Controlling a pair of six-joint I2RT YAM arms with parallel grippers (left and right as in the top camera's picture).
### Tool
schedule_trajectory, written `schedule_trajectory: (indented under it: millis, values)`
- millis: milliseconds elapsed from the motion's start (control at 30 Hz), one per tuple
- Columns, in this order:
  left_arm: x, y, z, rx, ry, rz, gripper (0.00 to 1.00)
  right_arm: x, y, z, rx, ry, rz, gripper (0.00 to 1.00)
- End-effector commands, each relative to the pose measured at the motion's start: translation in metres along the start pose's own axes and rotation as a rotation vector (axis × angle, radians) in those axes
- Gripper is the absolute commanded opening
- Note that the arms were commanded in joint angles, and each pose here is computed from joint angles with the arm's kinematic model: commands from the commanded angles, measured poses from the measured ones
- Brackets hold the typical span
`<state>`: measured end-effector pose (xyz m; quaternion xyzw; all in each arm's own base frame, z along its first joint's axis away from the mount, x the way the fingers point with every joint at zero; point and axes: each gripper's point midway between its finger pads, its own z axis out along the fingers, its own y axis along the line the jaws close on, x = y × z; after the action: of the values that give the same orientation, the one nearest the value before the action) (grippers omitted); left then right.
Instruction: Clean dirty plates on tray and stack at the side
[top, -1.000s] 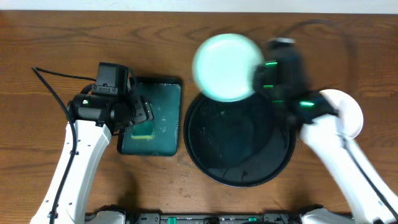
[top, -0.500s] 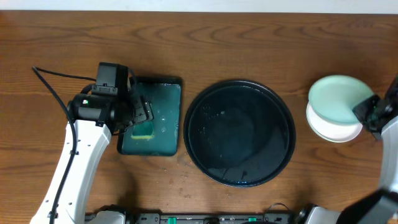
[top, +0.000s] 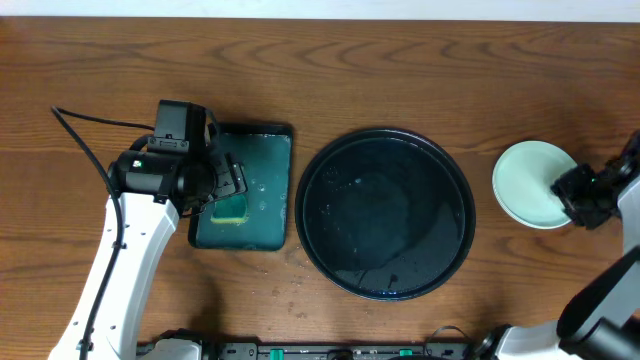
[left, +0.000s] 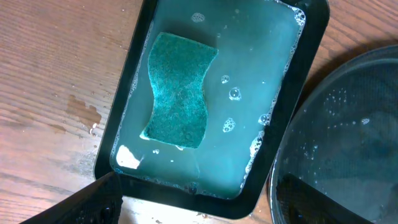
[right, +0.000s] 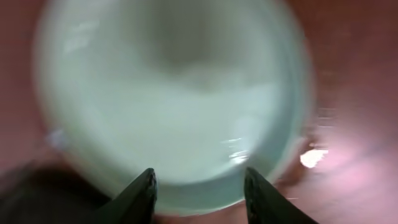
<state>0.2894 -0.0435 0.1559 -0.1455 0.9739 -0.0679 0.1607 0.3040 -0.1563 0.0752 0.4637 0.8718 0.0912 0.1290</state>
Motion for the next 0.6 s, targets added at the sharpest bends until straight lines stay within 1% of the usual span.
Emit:
schedule_trajectory:
  millis: [0, 100, 200, 233, 333, 367, 400, 467, 567]
  values:
    - [-0.004, -0.001, -0.005, 0.005, -0.017, 0.012, 0.8, 0.017, 0.083, -0.058, -0.348, -0.037, -0.249, 0.44]
    - [-0.004, -0.001, -0.005, 0.005, -0.017, 0.012, 0.8, 0.052, 0.135, -0.111, -0.575, -0.089, -0.489, 0.42]
    - [-0.004, -0.001, -0.005, 0.005, -0.017, 0.012, 0.81, 0.102, 0.169, -0.158, -0.732, -0.14, -0.754, 0.43]
    - [-0.004, -0.001, -0.005, 0.005, -0.017, 0.012, 0.8, 0.12, 0.176, -0.17, -0.768, -0.151, -0.831, 0.44]
    - [-0.004, -0.001, -0.005, 0.005, -0.017, 0.012, 0.8, 0.174, 0.19, -0.198, -0.855, -0.157, -1.027, 0.51]
    - [-0.004, -0.001, -0.005, 0.005, -0.017, 0.012, 0.8, 0.188, 0.191, -0.205, -0.878, -0.149, -1.065, 0.63]
    - [-0.004, -0.001, -0.005, 0.005, -0.017, 0.012, 0.8, 0.205, 0.193, -0.213, -0.908, -0.139, -1.111, 0.99]
    - [-0.004, -0.001, -0.005, 0.005, -0.017, 0.012, 0.8, 0.23, 0.195, -0.224, -0.953, -0.121, -1.179, 0.99]
    - [-0.004, -0.001, -0.005, 0.005, -0.017, 0.012, 0.81, 0.258, 0.195, -0.231, -0.994, -0.061, -1.219, 0.99]
